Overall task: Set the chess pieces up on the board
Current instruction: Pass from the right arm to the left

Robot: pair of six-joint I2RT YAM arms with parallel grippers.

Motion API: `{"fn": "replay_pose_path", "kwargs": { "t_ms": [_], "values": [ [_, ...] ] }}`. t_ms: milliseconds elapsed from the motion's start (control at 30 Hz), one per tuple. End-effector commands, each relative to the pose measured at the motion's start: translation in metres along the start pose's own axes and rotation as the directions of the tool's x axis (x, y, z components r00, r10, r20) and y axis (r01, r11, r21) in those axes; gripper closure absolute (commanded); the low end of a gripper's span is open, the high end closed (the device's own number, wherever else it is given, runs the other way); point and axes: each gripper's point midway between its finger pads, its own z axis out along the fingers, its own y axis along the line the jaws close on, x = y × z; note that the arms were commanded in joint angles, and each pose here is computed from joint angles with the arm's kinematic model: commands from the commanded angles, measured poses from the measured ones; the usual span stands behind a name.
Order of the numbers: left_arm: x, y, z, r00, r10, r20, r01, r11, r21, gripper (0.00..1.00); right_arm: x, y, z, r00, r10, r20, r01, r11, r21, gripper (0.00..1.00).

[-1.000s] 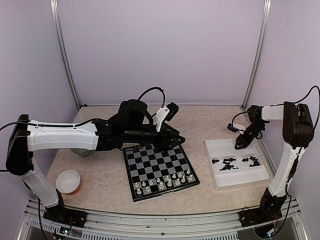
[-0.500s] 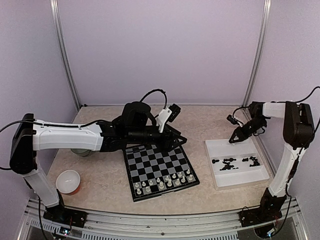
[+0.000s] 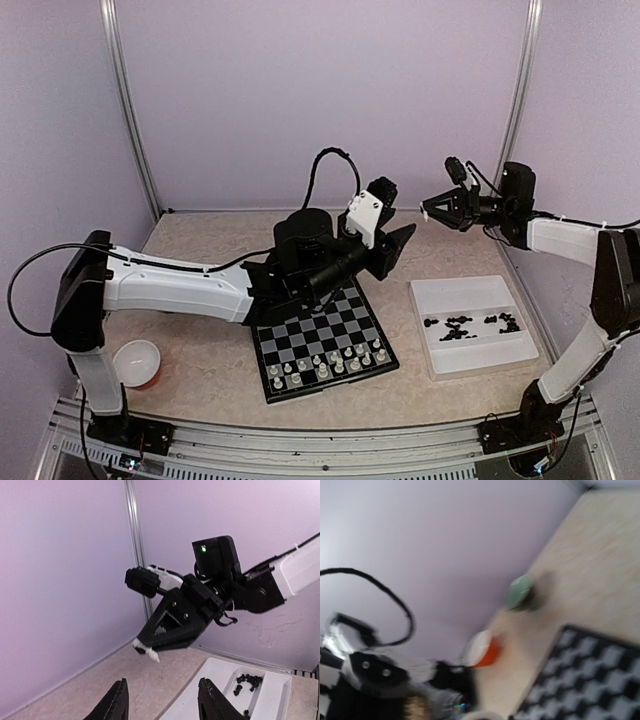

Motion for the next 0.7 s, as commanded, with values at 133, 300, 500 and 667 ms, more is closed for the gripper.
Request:
{"fn": "replay_pose_path", "kwargs": {
  "t_ms": [133, 300, 500, 667],
  "values": [
    [-0.01, 0.006, 0.039, 0.99, 0.132, 0.04, -0.124, 0.98, -0.155, 0.53, -0.002, 0.052, 0.021, 0.999, 0.041, -0.019, -0.043, 0.988, -0.151, 0.92],
    [0.003, 0.005, 0.048, 0.989, 0.15, 0.008, -0.146, 0.972, -0.183, 0.53, -0.001, 0.056, 0.024, 0.998, 0.054, -0.016, -0.056, 0.986, -0.155, 0.91],
    [0.003, 0.005, 0.055, 0.988, 0.153, 0.015, -0.147, 0.969, -0.2, 0.53, 0.002, 0.055, 0.029, 0.998, 0.066, -0.022, -0.069, 0.985, -0.155, 0.91],
    [0.008, 0.008, 0.062, 0.989, 0.146, 0.008, -0.141, 0.963, -0.228, 0.53, 0.006, 0.056, 0.035, 0.997, 0.066, -0.038, -0.072, 0.985, -0.158, 0.9]
  ]
}}
